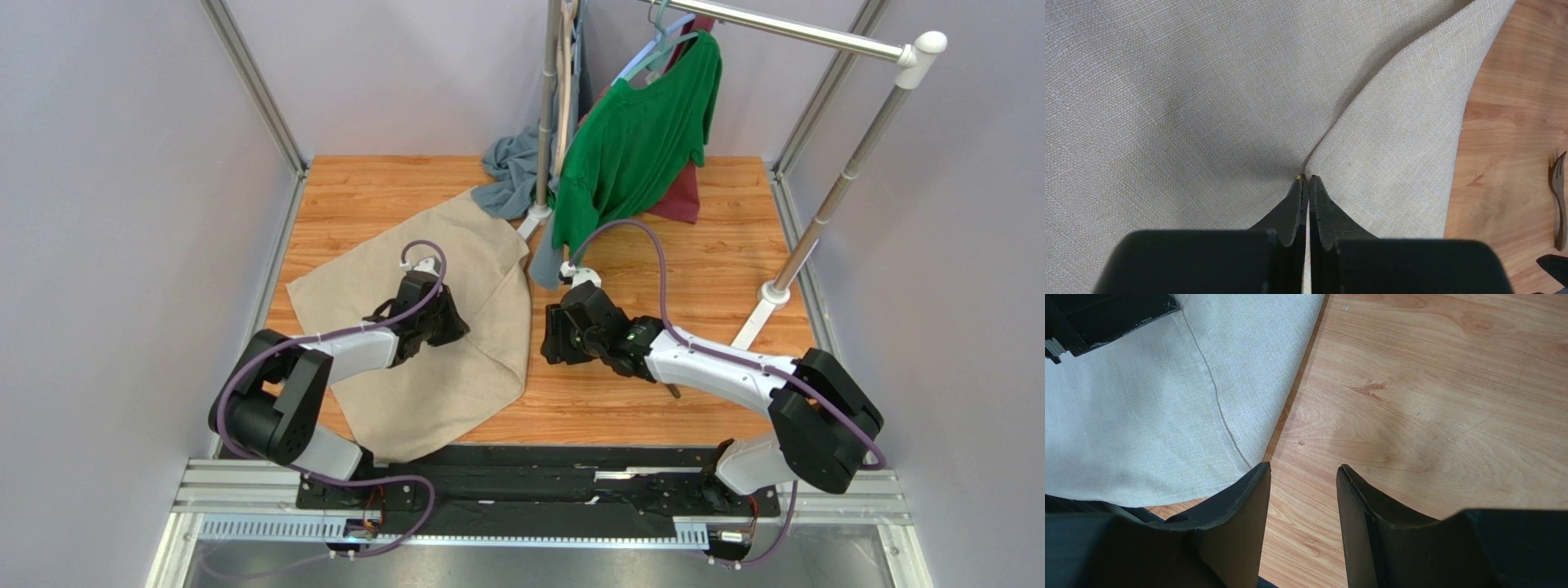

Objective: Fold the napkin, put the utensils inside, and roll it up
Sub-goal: Fold the napkin

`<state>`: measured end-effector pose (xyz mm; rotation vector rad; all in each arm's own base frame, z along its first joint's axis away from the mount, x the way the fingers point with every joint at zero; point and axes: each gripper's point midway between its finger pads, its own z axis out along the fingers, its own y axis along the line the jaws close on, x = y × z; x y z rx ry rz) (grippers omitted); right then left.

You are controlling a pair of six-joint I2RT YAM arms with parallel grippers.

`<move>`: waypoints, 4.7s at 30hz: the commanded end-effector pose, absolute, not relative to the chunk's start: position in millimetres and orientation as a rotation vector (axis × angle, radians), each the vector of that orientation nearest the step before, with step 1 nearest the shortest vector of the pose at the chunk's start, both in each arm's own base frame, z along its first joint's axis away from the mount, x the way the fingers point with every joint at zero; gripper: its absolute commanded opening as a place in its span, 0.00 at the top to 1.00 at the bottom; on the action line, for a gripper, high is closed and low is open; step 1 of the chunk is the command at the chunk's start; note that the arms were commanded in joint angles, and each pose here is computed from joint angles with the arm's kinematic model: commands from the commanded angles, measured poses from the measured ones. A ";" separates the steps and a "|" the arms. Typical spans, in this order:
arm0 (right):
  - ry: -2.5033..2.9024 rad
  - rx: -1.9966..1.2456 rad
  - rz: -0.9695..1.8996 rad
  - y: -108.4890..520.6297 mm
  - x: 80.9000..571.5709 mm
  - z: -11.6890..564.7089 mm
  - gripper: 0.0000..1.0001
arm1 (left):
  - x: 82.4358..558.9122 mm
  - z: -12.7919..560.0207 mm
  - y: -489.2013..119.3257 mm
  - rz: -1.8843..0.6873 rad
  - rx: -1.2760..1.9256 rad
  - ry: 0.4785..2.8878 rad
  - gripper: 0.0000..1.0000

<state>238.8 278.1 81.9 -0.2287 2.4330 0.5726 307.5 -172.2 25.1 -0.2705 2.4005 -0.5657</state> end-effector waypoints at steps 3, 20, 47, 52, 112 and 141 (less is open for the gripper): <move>2.359 -0.166 0.580 271.5 250.8 106.0 0.52 | 319.2 56.8 -162.7 -0.494 -0.265 2.348 1.00; 2.315 -0.116 0.571 226.8 284.6 135.8 0.52 | 336.3 98.0 -9.8 -0.124 -0.539 2.387 1.00; 2.345 -0.167 0.626 229.5 308.6 152.6 0.52 | 377.2 106.8 124.8 0.254 -0.658 2.540 1.00; 2.362 -0.169 0.622 231.4 310.8 149.6 0.52 | 374.0 106.5 138.4 0.253 -0.707 2.525 1.00; 2.363 -0.435 1.143 423.4 268.5 123.5 0.43 | 344.7 99.6 232.7 0.225 -1.172 2.235 1.00; 2.433 -0.292 1.243 542.5 309.6 40.5 0.48 | 352.0 99.9 225.6 0.163 -1.027 2.334 1.00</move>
